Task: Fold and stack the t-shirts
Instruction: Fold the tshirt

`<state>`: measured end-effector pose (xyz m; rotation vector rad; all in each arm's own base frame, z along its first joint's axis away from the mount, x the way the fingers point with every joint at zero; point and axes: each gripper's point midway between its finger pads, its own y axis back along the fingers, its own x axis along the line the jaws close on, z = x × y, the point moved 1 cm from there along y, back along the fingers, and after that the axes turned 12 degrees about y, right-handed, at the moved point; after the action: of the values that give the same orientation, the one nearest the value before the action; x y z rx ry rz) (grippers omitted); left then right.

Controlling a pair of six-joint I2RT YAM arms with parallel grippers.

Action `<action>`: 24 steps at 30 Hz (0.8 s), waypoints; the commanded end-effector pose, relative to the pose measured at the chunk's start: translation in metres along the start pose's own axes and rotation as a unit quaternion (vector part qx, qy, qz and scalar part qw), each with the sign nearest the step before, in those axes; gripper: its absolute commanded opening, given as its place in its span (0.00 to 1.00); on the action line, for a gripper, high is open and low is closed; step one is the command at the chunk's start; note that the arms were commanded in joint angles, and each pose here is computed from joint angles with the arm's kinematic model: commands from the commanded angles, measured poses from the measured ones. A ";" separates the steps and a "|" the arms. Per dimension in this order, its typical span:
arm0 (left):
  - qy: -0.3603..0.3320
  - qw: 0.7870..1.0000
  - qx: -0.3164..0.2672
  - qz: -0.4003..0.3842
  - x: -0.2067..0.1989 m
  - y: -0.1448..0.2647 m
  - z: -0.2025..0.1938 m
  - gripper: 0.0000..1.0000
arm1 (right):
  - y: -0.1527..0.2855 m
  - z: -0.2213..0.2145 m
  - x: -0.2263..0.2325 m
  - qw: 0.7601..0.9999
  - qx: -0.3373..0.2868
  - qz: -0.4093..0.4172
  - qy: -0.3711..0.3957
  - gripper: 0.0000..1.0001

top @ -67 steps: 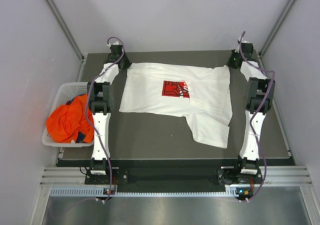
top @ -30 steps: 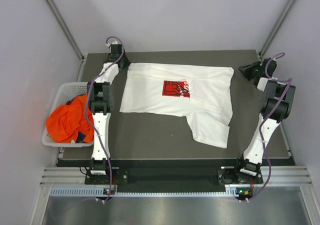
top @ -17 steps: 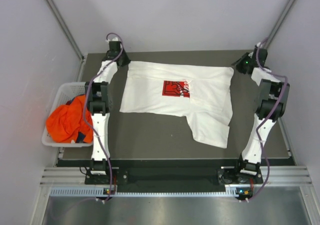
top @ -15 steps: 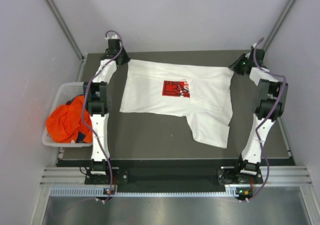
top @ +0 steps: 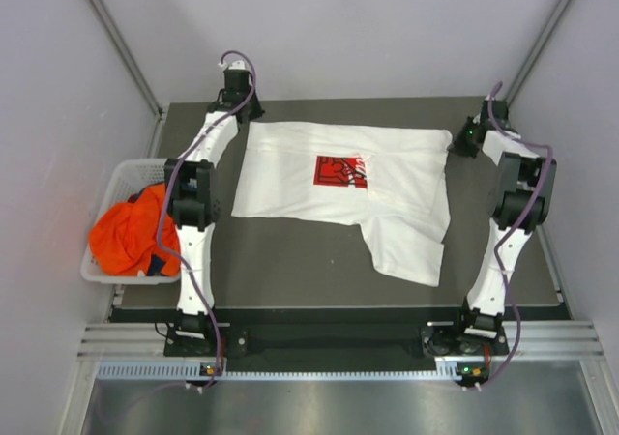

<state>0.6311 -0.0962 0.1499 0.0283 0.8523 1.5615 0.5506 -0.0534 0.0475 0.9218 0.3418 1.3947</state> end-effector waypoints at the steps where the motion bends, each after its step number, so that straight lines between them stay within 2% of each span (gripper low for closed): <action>1: -0.007 0.996 -0.023 0.081 0.048 -0.016 0.015 0.19 | 0.003 0.020 -0.012 0.999 -0.019 -0.033 0.025 0.13; 4: 0.000 0.999 -0.022 0.042 0.034 -0.018 0.026 0.21 | 0.012 0.031 -0.013 0.998 -0.032 -0.049 0.030 0.13; 9: -0.007 1.000 0.015 -0.021 0.010 -0.007 0.004 0.23 | 0.045 0.048 -0.012 0.993 -0.046 -0.109 0.029 0.22; 14: -0.003 0.999 0.045 -0.007 0.026 -0.017 -0.020 0.26 | 0.076 0.037 0.008 0.992 -0.043 -0.113 0.023 0.25; 17: 0.005 0.998 0.062 0.005 0.035 -0.027 -0.029 0.26 | 0.085 0.037 0.041 0.995 -0.065 -0.065 0.047 0.25; 19: 0.009 0.998 0.068 0.015 0.041 -0.032 -0.033 0.27 | 0.086 0.043 0.080 0.993 -0.086 0.035 0.073 0.26; 22: 0.016 0.997 0.070 0.038 0.053 -0.038 -0.038 0.28 | 0.063 0.031 0.098 0.992 -0.071 0.069 0.076 0.27; 23: 0.021 0.996 0.060 0.058 0.061 -0.041 -0.036 0.28 | 0.057 0.039 0.106 0.990 -0.083 0.080 0.080 0.27; 24: 0.024 0.996 0.061 0.062 0.065 -0.042 -0.036 0.29 | 0.035 0.027 0.102 0.992 -0.063 0.083 0.070 0.26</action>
<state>0.6300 -0.0773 0.0734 0.1545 0.9938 1.5597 0.5414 0.0083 0.1358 0.7466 0.3310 1.5218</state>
